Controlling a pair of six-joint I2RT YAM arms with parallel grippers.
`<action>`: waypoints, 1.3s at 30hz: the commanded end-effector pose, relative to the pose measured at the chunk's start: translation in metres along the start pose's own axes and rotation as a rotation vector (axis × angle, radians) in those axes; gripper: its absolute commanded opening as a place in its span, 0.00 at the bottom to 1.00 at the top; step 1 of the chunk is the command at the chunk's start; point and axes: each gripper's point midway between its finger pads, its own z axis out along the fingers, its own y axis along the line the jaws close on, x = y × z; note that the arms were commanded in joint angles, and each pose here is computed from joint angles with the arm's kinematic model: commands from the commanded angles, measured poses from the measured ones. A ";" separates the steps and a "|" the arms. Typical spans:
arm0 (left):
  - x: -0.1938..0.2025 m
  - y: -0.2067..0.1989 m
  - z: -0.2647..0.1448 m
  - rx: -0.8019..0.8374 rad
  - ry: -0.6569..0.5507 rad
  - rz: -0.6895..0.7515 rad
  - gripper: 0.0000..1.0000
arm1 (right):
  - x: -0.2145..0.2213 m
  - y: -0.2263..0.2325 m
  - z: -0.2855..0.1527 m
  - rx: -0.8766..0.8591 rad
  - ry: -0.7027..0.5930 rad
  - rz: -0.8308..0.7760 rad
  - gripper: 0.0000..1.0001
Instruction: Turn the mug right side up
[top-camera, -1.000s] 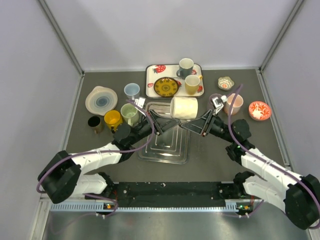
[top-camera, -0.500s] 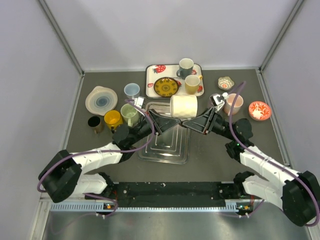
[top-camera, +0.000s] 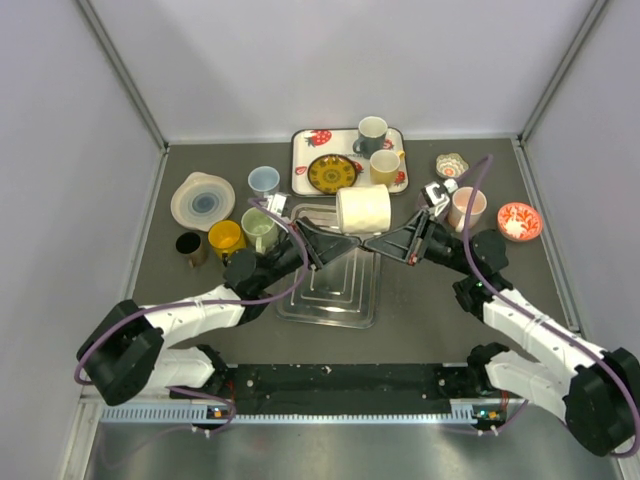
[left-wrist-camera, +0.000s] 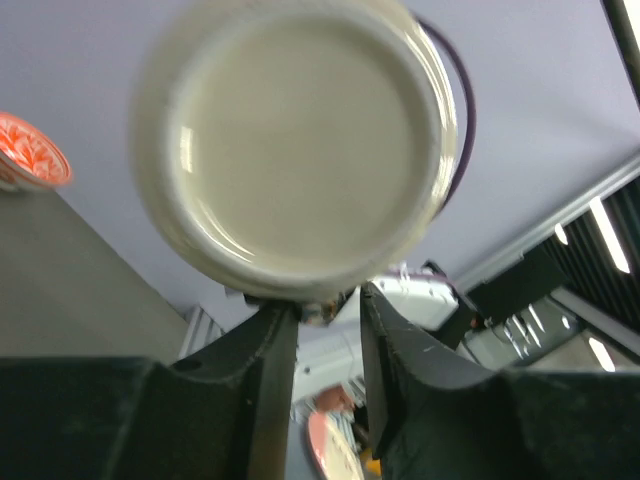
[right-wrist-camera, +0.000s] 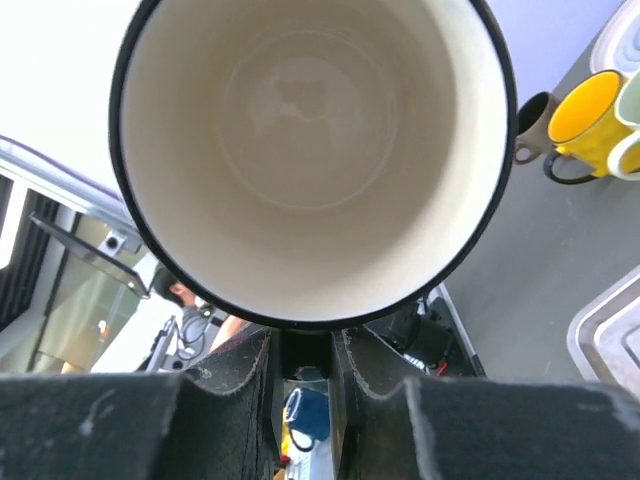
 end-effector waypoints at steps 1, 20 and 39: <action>0.036 -0.029 -0.009 0.117 0.187 0.014 0.44 | -0.032 0.022 0.004 0.024 -0.107 -0.193 0.00; -0.027 0.089 -0.085 -0.714 -0.137 0.140 0.89 | -0.079 -0.062 -0.145 1.227 -0.196 -0.460 0.00; -0.014 0.129 -0.146 -1.056 -0.006 0.234 0.84 | -0.031 -0.196 -0.274 1.795 -0.216 -0.079 0.00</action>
